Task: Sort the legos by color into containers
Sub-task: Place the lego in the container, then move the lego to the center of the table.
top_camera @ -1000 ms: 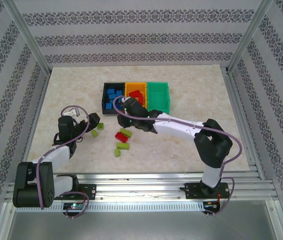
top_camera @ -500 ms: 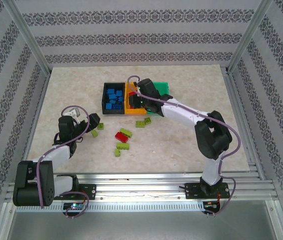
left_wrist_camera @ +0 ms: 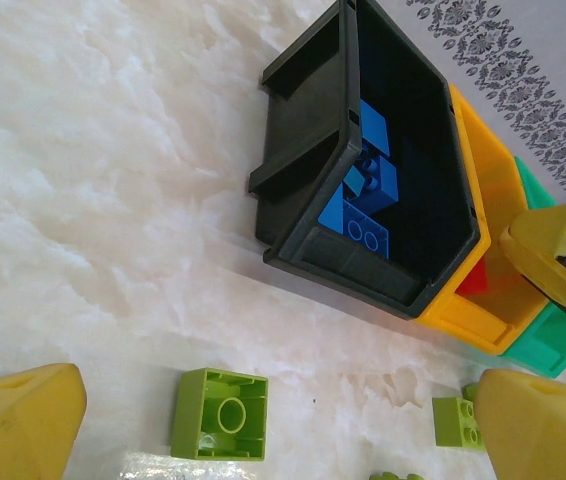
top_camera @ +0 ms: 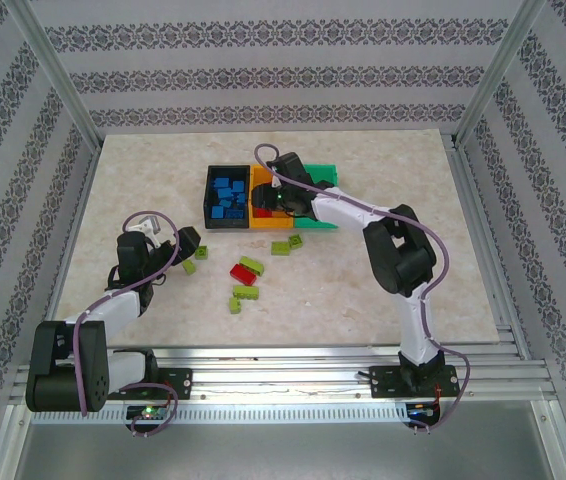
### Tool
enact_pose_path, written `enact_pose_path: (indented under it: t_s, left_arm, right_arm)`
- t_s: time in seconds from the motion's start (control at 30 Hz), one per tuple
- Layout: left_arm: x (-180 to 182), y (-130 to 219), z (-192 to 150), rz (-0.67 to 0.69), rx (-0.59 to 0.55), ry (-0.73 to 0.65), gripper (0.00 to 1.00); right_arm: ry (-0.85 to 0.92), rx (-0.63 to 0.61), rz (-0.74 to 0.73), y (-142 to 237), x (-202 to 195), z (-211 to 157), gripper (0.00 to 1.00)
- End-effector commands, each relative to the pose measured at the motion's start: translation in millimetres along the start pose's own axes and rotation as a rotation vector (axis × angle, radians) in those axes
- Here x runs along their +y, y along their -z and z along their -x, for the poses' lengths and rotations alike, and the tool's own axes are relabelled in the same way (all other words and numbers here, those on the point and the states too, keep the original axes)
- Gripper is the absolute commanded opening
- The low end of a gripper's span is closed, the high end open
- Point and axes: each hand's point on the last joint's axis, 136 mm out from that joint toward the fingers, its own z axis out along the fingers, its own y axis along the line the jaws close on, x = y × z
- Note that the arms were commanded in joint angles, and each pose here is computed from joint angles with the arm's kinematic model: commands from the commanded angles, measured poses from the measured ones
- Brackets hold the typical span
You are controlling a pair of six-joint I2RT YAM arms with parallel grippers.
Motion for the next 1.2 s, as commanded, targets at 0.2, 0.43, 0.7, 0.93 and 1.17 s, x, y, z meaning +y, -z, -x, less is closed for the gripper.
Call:
enact_pose_path:
  t_s: [0.2,0.43,0.7,0.93,1.17]
  left_arm:
    - [-5.2,-0.2,1.4,-0.027,-0.006,-0.022,1.00]
    - [-5.4,-0.1,1.3,-0.029,-0.006,-0.021,1.00]
    - [-4.8,-0.2,1.2,-0.027,-0.008,-0.021,1.00]
    - [-5.4,0.4,1.6,-0.027,-0.009,-0.024,1.00]
    - [-6.6,1.7,2.5,-0.030,-0.012,-0.026,1.00]
  right_arm:
    - [-0.008,-0.024,0.046,14.6,10.0,6.7,0.45]
    - [0.080,-0.013,0.056,47.5,26.3,-14.5,0.45]
    - [0.254,0.162,0.104,71.5,45.8,-91.6,0.45]
    - [0.349,0.280,0.131,83.6,57.4,-146.1,0.45]
    - [0.365,0.361,0.167,78.1,75.1,-183.5,0.45]
